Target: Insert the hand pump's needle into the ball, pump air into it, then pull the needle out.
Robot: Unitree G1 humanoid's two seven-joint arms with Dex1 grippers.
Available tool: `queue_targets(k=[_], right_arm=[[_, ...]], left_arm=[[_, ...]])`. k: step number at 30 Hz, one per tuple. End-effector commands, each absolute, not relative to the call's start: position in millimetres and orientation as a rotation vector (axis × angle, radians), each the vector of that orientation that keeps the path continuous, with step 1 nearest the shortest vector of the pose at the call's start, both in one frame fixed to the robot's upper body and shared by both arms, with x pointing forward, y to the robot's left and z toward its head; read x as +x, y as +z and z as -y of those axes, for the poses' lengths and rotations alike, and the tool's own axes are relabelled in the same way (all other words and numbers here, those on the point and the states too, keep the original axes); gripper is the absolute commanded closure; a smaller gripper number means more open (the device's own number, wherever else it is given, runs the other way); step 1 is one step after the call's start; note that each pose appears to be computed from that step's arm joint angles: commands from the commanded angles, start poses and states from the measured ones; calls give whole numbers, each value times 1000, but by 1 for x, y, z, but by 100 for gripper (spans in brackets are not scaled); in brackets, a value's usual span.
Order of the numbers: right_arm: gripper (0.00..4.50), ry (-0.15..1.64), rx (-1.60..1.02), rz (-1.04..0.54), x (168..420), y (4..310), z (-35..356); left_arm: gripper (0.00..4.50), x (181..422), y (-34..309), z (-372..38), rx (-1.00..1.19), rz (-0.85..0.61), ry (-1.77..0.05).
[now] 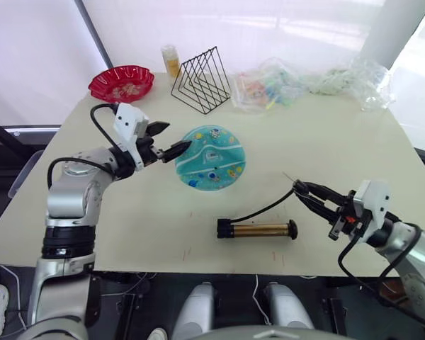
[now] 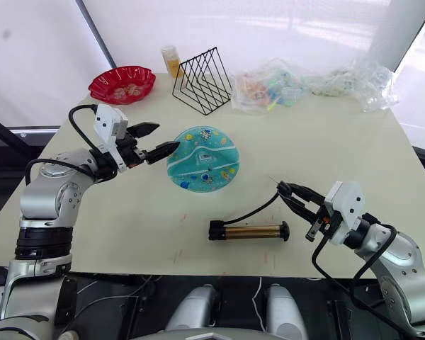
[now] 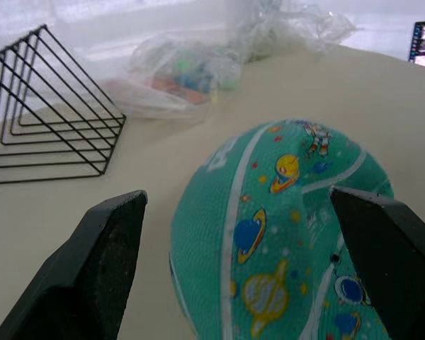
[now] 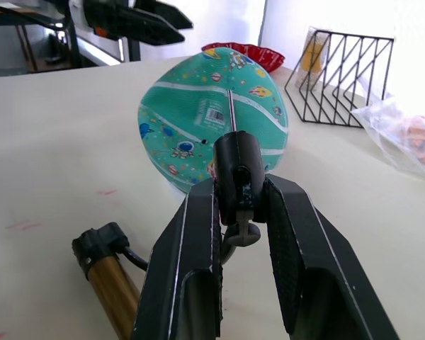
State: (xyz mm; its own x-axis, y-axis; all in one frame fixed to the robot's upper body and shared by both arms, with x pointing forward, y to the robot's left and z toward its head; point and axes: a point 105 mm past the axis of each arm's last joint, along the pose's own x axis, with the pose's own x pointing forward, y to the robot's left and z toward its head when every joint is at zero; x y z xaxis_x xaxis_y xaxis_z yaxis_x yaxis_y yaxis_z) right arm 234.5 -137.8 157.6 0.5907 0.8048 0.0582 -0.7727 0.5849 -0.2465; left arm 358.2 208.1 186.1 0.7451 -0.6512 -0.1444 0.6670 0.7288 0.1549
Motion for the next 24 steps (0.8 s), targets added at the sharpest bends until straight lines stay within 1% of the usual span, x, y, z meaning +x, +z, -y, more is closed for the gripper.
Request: queue_targets(k=[1,8,16,17,18,21,22,23,24], right_arm=[[411,957,-226,221,232,164,133],[411,960,-226,229,235,163,131],[411,964,-227,228,235,161,129],[411,965,-226,229,235,161,129],[411,968,-227,229,235,160,128],[411,972,-226,228,236,160,127],[411,972,-226,228,236,160,126],[411,972,-225,227,237,160,126],[411,971,-225,227,237,160,125]], left_arm=[[13,360,196,-207,241,-60,-770],[13,371,189,-188,263,-63,-838],[13,381,180,-185,265,-87,-850],[66,382,179,-184,262,-87,-851],[76,383,179,-182,257,-86,-852],[187,384,177,-180,246,-84,-852],[235,384,176,-180,242,-83,-850],[246,384,176,-180,241,-83,-850],[289,383,175,-180,241,-83,-850]])
